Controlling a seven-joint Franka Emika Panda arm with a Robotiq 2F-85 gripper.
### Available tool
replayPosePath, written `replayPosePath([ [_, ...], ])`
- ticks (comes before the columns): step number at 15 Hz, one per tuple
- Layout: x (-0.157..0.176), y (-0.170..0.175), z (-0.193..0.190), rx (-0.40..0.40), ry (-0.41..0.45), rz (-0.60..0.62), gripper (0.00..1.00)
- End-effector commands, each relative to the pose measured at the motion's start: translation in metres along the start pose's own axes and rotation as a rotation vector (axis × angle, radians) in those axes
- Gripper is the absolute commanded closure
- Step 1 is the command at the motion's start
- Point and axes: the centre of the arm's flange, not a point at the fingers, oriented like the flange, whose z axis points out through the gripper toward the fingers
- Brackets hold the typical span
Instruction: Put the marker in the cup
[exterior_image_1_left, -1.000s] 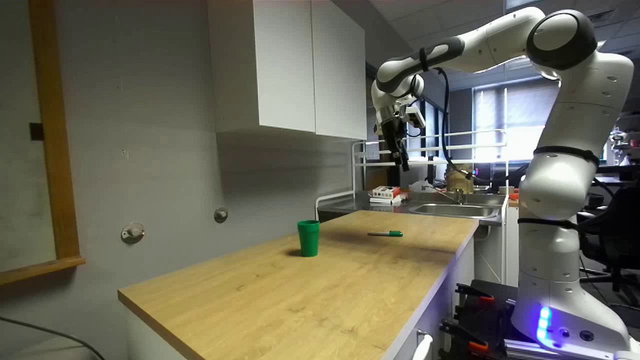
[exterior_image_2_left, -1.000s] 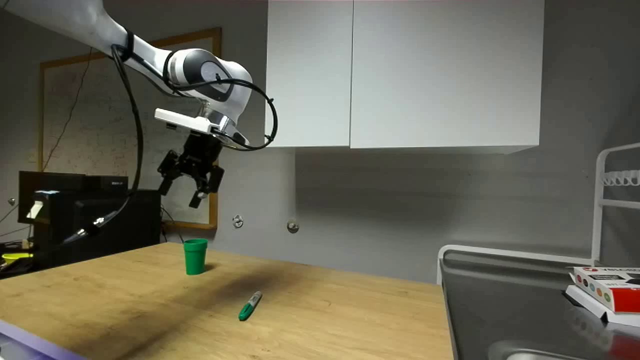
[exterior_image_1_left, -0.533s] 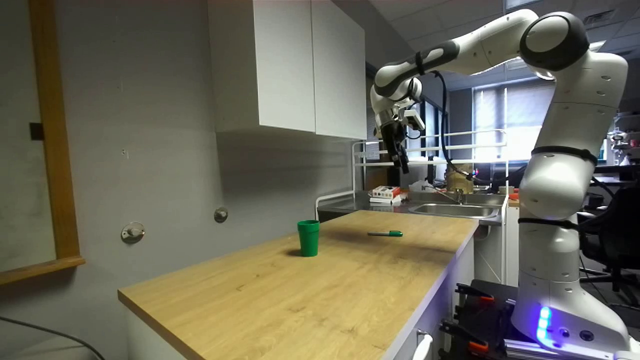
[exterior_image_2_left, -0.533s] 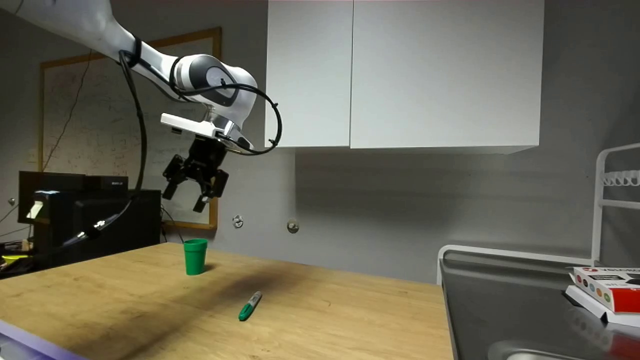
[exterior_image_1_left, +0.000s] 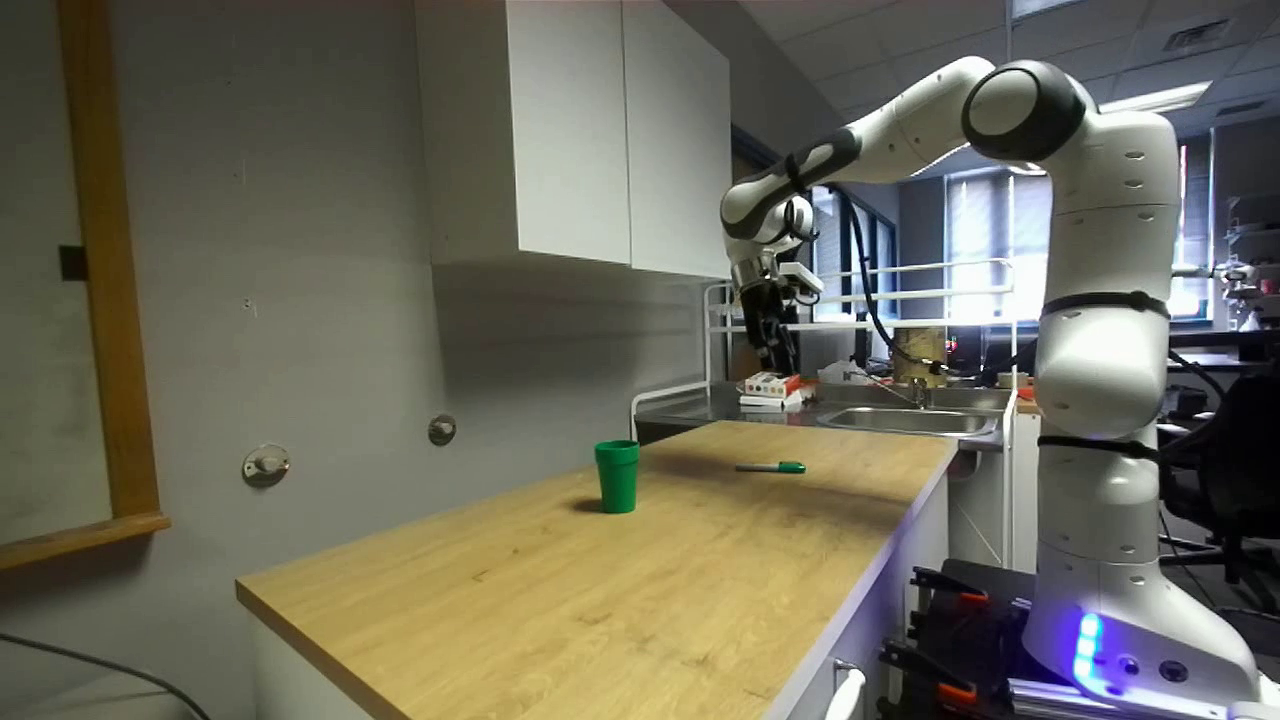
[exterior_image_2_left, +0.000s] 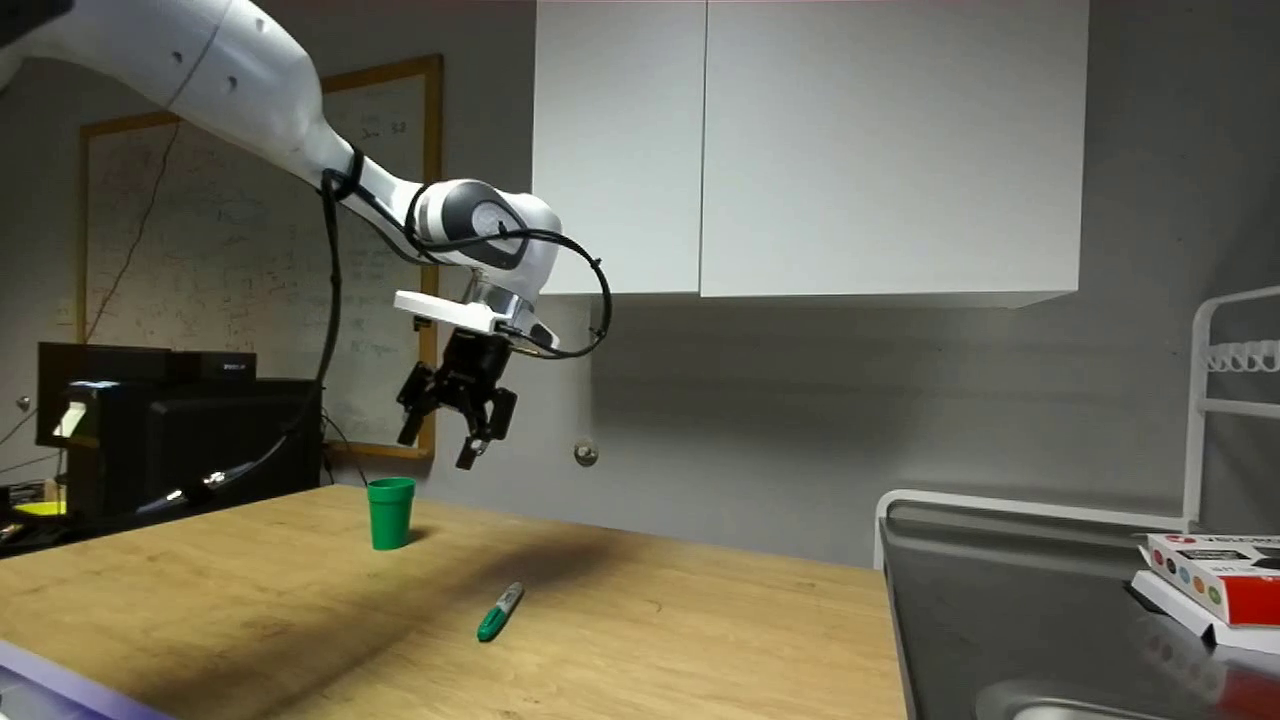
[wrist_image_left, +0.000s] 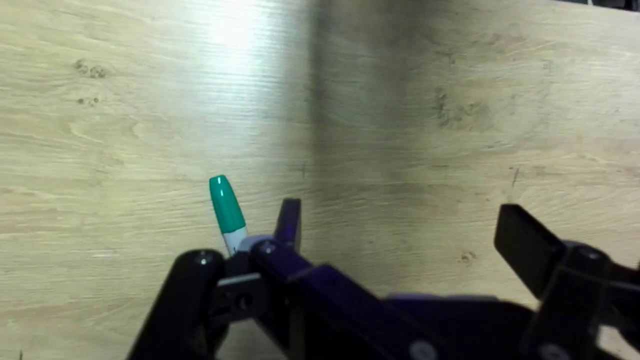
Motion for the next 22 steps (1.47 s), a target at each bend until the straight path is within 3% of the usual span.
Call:
replayPosePath([
  [1, 0.041, 0.024, 0.010, -0.032, 0.013, -0.018, 0.00],
  [6, 0.063, 0.048, 0.047, -0.074, 0.023, 0.015, 0.00],
  [13, 0.082, 0.057, 0.079, -0.121, 0.127, 0.063, 0.00],
  [22, 0.074, 0.085, 0.116, -0.108, 0.061, 0.058, 0.00],
])
